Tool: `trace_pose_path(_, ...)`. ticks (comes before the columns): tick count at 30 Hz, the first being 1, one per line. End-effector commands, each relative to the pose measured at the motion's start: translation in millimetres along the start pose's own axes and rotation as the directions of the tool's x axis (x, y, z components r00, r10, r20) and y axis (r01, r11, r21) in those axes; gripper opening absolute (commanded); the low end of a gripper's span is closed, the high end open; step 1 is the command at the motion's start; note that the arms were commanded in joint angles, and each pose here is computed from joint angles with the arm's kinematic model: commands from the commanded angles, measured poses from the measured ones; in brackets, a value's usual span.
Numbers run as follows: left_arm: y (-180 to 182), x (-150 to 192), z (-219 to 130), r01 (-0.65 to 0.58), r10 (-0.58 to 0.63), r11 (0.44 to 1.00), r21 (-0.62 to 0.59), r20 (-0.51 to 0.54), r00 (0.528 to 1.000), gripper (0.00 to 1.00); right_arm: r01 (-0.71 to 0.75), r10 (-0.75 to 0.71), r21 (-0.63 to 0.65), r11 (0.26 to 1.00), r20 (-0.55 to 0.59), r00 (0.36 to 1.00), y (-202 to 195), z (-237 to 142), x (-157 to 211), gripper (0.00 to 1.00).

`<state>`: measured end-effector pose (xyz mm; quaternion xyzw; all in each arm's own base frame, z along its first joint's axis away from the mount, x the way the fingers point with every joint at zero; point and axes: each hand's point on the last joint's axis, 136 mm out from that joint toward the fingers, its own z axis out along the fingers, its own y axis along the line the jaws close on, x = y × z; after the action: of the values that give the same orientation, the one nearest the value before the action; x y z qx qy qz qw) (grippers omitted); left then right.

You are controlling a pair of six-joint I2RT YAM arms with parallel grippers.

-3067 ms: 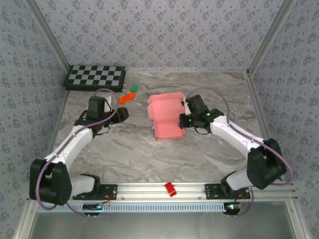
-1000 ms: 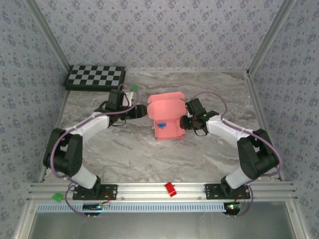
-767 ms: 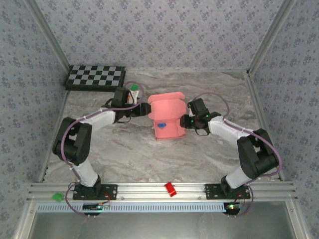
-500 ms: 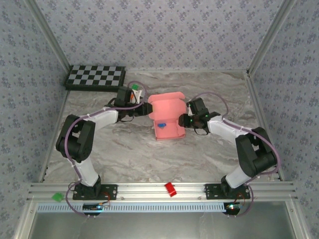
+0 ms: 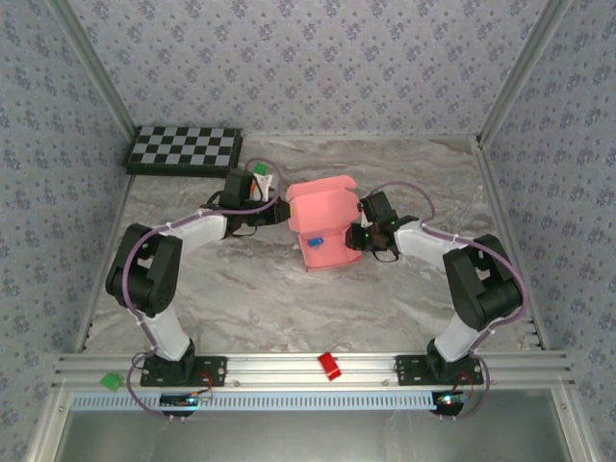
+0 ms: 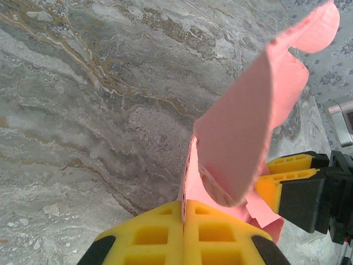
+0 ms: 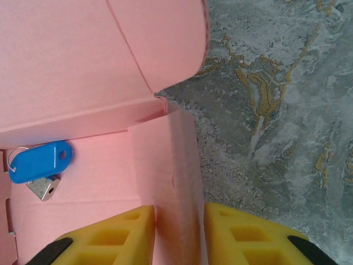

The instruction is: Fold the paper box

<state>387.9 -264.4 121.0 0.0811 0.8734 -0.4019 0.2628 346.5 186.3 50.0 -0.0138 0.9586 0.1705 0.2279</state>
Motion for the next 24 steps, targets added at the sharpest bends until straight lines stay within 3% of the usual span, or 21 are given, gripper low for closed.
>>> trace_pose_path(1,-13.8,-4.8,-10.4,-0.048,0.047,0.999,0.013,0.024,0.999,0.02,0.029,-0.030,0.011,1.000,0.024,0.999,0.3,-0.8,-12.4,0.31)
trace_pose_path(18,-13.6,-1.5,-9.3,-0.051,0.051,0.999,0.013,0.007,0.999,0.00,0.032,-0.033,0.014,0.999,0.009,0.999,-8.8,16.9,-16.2,0.29)
trace_pose_path(24,-14.2,-1.6,-9.4,-0.050,0.050,0.999,0.014,0.005,0.999,0.00,0.033,-0.032,0.075,0.997,-0.014,0.999,-20.5,20.9,-10.6,0.21)
